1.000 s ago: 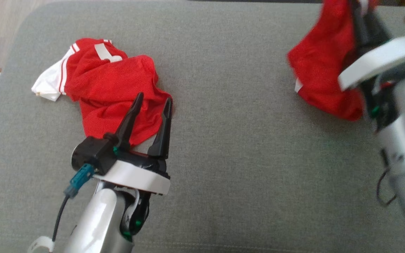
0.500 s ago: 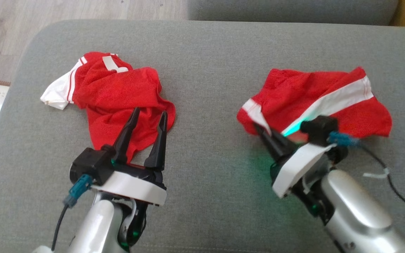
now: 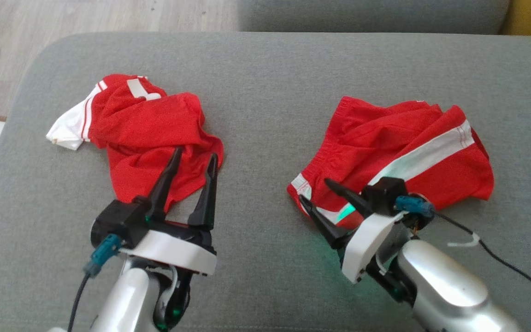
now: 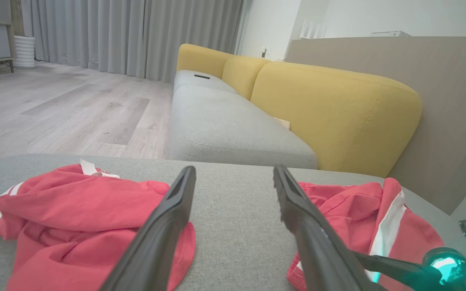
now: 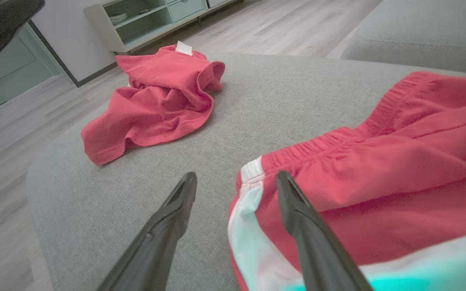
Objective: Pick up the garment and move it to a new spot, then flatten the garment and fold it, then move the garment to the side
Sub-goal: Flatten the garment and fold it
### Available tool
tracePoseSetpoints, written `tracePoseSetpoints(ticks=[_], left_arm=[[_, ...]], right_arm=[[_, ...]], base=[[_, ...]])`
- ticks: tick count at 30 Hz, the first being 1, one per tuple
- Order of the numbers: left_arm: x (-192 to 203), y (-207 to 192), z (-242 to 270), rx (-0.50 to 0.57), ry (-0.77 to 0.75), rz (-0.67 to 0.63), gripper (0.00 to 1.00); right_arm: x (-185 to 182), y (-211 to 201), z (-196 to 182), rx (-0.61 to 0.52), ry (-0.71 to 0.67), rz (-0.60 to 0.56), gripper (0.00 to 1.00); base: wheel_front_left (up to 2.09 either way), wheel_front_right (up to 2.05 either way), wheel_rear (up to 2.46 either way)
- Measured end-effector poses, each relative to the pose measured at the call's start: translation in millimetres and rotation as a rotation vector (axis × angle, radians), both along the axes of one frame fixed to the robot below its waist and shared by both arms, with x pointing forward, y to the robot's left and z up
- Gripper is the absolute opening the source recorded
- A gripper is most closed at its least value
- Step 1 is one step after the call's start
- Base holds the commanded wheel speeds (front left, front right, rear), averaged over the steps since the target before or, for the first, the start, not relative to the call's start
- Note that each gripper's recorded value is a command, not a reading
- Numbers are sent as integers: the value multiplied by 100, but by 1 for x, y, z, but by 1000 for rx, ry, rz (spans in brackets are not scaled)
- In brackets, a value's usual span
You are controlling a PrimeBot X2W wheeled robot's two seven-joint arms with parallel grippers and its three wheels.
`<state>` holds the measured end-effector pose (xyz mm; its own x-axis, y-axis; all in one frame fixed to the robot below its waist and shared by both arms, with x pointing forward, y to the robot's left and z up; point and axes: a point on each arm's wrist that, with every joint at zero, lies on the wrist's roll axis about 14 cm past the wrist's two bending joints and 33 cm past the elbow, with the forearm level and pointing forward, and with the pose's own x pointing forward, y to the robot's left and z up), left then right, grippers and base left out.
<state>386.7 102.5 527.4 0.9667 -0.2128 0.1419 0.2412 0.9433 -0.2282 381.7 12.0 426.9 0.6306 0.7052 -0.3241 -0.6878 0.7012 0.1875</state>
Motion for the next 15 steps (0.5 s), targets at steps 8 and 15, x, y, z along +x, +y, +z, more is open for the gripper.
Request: tracePoseSetpoints(ticks=[8,15], left_arm=[[5,-7,11,-11,-35,-18,100],[8,-14,19,-20,-59,-38,100]], right_arm=[[38,-62,35,45,-138,-200,100],[52,-151,56,111,-240,-514,100]], base=[[0,0,0],[0,0,0]])
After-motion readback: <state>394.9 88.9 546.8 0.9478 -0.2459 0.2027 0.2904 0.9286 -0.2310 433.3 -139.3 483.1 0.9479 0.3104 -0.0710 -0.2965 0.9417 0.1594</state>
